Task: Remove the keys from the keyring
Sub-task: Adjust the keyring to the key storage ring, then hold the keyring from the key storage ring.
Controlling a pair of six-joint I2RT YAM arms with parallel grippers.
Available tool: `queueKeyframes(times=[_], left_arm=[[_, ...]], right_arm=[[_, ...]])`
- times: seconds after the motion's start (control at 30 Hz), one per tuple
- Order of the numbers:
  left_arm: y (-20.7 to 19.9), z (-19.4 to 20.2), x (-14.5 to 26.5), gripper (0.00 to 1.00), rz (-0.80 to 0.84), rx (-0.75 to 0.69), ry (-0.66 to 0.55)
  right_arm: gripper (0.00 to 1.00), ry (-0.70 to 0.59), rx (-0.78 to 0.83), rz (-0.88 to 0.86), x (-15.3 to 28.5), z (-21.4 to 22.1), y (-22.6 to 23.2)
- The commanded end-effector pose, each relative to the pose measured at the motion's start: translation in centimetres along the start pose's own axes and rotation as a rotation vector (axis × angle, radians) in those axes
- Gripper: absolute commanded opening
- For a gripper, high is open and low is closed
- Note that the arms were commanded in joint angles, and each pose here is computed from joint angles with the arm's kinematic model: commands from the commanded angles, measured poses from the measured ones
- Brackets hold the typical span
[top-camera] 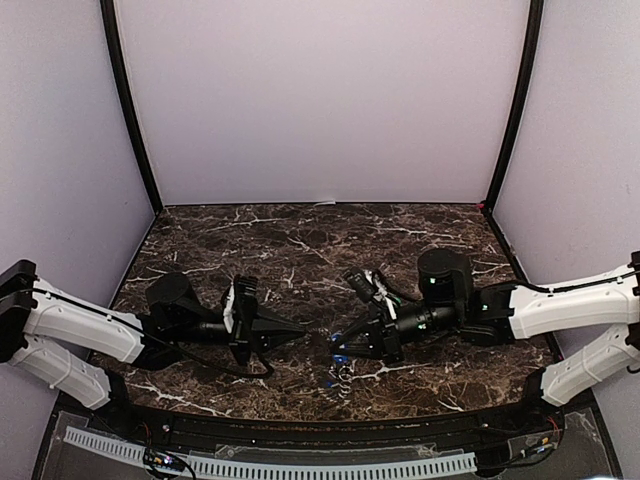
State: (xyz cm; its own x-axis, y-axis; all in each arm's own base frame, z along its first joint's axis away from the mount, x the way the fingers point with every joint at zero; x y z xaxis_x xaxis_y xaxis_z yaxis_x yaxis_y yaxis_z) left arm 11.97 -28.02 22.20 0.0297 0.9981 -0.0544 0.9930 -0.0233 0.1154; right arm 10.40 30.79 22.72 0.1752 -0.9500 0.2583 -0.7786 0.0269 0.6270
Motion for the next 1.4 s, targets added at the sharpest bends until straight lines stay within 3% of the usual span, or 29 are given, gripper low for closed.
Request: queueKeyframes(times=[0.0,0.23,0.43,0.63,1.37], left_arm=[[0.0,-1.4,0.5,0.00,-0.013,-0.043,-0.065],[-0.1,-0.7,0.0,0.01,0.022,0.011,-0.030],[-0.4,1.5,-0.4,0.29,0.080,0.119,0.049],[-0.6,3.3,-0.9,0.41,0.121,0.160,0.119],[0.1,5.2,-1.8,0.42,0.076,0.123,0.213]], right_arm=[[0.00,0.000,0.018,-0.075,-0.4,-1.0,0.7],[0.00,-0.008,0.034,-0.070,-0.4,-1.0,0.6],[0.00,-0.001,0.021,-0.083,-0.6,-0.4,0.3],[0.00,0.007,0.018,-0.095,-1.0,-0.1,-0.1],[0.00,0.059,-0.030,-0.132,-2.8,0.8,-1.7]])
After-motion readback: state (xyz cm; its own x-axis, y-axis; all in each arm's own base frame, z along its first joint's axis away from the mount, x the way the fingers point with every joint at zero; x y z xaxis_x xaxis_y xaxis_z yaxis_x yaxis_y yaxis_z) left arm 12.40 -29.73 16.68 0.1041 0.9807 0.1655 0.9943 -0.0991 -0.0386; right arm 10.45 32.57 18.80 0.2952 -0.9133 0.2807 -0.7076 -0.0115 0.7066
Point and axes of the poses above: each gripper's point midway between its finger pads, its own x axis back along the fingers, its own y axis along the line the jaws close on, z = x × y, the point moved 8 cm from there along x, back along the fingers, and after that the axes turned 6 degrees about -x, right-handed, at the moved point
